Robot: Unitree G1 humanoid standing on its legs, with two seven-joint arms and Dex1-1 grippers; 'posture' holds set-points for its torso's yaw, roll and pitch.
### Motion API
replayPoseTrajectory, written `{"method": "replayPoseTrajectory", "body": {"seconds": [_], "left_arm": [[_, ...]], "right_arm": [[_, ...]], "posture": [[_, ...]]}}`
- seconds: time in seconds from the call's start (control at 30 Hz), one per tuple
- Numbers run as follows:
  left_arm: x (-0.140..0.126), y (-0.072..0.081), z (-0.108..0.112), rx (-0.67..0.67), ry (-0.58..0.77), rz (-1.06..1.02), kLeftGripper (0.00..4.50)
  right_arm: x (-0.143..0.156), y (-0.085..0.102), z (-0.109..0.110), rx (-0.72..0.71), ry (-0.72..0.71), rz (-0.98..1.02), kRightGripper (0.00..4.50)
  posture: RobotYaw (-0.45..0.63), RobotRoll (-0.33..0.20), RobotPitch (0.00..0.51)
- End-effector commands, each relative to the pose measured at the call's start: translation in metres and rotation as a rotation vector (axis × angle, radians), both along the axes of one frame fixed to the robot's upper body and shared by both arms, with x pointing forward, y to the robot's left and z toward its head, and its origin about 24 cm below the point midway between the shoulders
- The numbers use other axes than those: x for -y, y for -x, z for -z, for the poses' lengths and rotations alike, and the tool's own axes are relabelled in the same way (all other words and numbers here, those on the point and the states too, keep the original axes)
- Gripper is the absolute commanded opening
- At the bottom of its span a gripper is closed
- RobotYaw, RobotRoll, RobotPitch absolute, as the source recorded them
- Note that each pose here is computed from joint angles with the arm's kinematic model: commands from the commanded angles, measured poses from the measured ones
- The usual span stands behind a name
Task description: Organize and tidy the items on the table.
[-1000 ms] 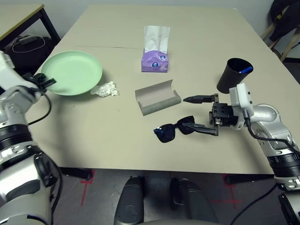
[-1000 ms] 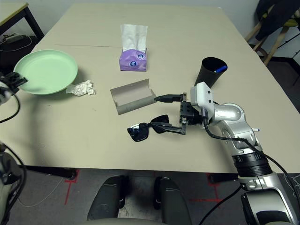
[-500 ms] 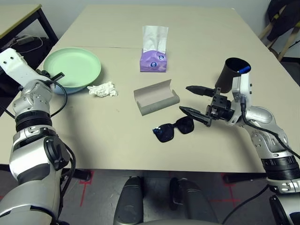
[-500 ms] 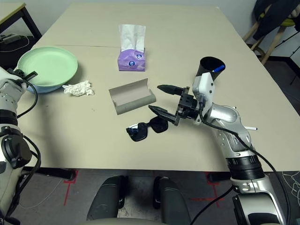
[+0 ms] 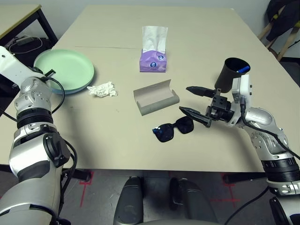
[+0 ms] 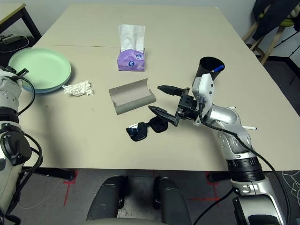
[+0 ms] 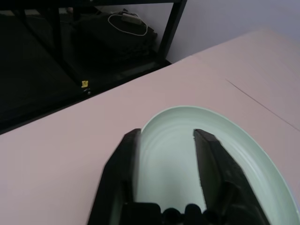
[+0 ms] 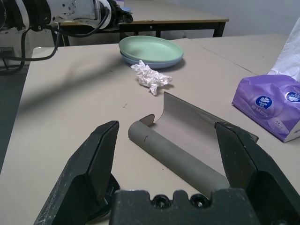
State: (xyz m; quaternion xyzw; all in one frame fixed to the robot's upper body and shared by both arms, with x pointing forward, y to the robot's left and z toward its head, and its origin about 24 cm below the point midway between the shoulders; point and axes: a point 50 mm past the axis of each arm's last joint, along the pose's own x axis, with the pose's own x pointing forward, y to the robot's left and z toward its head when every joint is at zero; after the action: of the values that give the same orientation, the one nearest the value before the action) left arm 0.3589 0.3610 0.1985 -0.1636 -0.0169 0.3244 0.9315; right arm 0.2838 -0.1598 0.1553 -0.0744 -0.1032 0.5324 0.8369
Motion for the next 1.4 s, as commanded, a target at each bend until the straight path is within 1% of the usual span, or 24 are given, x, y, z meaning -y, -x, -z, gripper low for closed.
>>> {"method": "replayPoseTrajectory", "body": {"seconds": [0.03,0.1,0.13,0.2,0.23,0.3,0.37,0.53,0.63,0.77,0.8,1.03,1.33,1.4], "left_arm": [[0.012,-0.004,-0.001,-0.005,-0.099,0.137,3.46],[0.020,-0.005,-0.005,-0.007,-0.240,0.255,4.29],[0.025,-0.005,-0.006,0.001,-0.287,0.321,4.48],[0.046,-0.003,-0.009,0.048,-0.417,0.604,4.48],[0.053,0.000,-0.007,0.047,-0.466,0.714,4.48],[0.058,0.004,-0.005,0.038,-0.529,0.799,4.48],[0.062,0.005,-0.003,0.037,-0.509,0.861,4.48],[0.071,0.011,0.007,-0.044,-0.553,1.065,4.48],[0.071,0.012,0.008,-0.069,-0.564,1.110,4.48],[0.068,0.014,0.018,-0.182,-0.613,1.170,4.48],[0.068,0.013,0.020,-0.201,-0.609,1.171,4.48],[0.068,0.011,0.036,-0.275,-0.587,1.170,4.48],[0.069,0.011,0.049,-0.350,-0.587,1.205,4.48],[0.068,0.010,0.051,-0.358,-0.584,1.199,4.12]], "right_arm": [[0.004,0.000,-0.002,0.021,0.006,0.035,4.50],[0.006,-0.003,-0.004,0.028,-0.002,0.064,4.50],[0.006,-0.004,-0.005,0.028,-0.010,0.077,4.50],[0.007,-0.006,-0.006,0.032,-0.018,0.100,4.50],[0.007,-0.007,-0.007,0.033,-0.023,0.108,4.50],[0.007,-0.008,-0.007,0.033,-0.027,0.113,4.50],[0.006,-0.008,-0.007,0.036,-0.025,0.112,4.50],[0.004,-0.008,-0.008,0.042,-0.023,0.107,4.50],[0.004,-0.008,-0.007,0.041,-0.023,0.107,4.50],[0.004,-0.007,-0.007,0.039,-0.020,0.109,4.50],[0.004,-0.008,-0.006,0.037,-0.019,0.113,4.50],[0.003,-0.008,-0.003,-0.021,-0.038,0.156,4.50],[0.002,-0.009,-0.003,-0.013,-0.017,0.150,4.50],[0.002,-0.009,-0.002,-0.011,-0.014,0.146,4.50]], "posture": [[0.11,0.000,0.123],[0.12,0.000,0.124],[0.12,0.000,0.124],[0.12,0.000,0.123],[0.12,0.000,0.124],[0.12,0.000,0.124],[0.13,0.000,0.124],[0.12,0.000,0.125],[0.12,0.000,0.125],[0.11,0.000,0.125],[0.11,0.000,0.125],[0.11,0.000,0.123],[0.11,0.000,0.122],[0.11,0.000,0.122]]}}
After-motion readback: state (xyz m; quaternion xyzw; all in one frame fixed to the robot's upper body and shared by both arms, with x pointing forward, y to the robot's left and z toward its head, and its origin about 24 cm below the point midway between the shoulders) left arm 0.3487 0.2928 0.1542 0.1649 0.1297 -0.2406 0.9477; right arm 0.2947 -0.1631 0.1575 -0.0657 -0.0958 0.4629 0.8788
